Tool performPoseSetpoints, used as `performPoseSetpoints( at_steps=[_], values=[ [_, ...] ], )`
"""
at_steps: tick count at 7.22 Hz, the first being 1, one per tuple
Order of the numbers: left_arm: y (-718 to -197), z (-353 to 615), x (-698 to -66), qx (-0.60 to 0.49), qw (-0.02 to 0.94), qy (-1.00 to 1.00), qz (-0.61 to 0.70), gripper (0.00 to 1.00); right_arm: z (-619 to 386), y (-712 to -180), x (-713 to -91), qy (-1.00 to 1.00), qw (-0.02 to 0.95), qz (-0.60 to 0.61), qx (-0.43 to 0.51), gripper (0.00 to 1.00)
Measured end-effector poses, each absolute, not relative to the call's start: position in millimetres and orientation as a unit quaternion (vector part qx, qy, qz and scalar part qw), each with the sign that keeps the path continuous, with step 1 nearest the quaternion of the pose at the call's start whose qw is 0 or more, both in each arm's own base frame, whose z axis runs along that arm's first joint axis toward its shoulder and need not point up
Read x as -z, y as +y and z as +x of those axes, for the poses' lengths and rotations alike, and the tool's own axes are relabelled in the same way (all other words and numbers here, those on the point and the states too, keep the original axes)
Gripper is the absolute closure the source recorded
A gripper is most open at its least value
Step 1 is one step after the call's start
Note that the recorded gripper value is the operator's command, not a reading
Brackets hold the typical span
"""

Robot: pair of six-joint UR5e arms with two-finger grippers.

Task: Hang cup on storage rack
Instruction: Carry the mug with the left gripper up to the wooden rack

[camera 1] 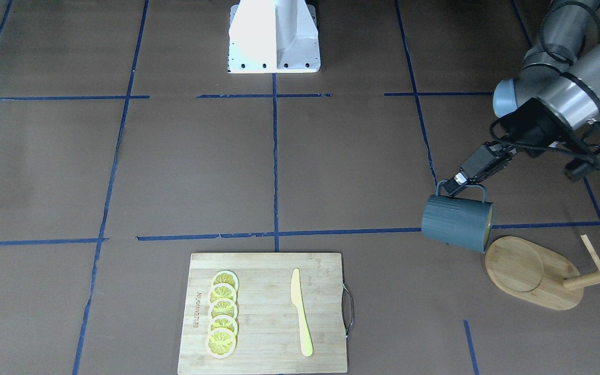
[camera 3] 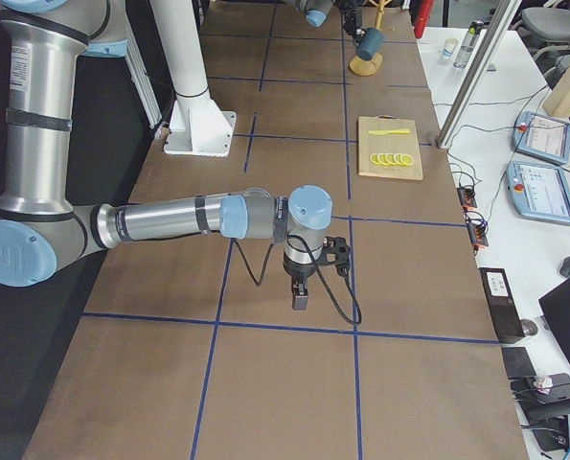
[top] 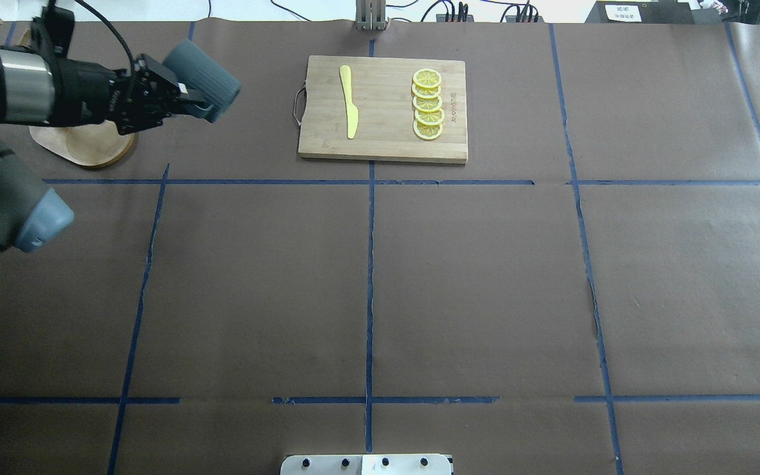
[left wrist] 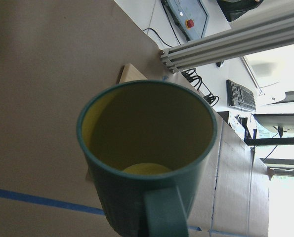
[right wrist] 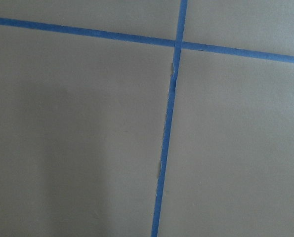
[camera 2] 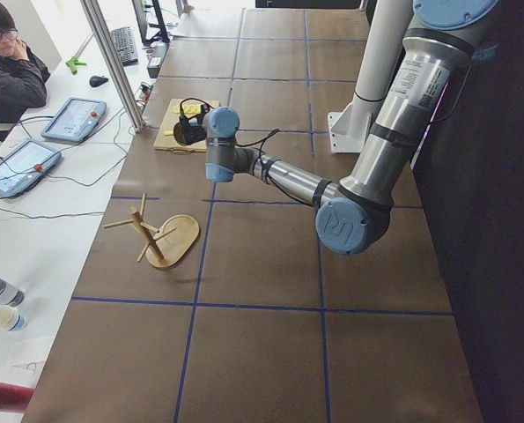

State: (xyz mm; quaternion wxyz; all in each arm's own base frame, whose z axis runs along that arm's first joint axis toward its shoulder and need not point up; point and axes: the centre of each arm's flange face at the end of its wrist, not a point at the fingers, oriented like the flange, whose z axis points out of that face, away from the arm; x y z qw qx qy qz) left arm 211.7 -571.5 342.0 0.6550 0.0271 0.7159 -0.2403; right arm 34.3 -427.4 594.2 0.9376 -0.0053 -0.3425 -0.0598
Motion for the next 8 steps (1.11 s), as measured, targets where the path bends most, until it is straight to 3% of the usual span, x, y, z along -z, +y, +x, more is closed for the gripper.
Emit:
performPoseSetpoints(
  at_steps=[5,8],
  values=[
    [-570.4,132.5,-388.8,0.373,0.551,0.742,-0.085,1.00,34.3,-427.9,-591.5,-0.343,0.937,-0.002,0.061,0.00],
    [-574.7,107.5,-449.1,0.416,0.462,0.779,-0.088,1.00,34.5,-428.1,-587.0,-0.343,0.937,0.003,0.063,0.00]
  ],
)
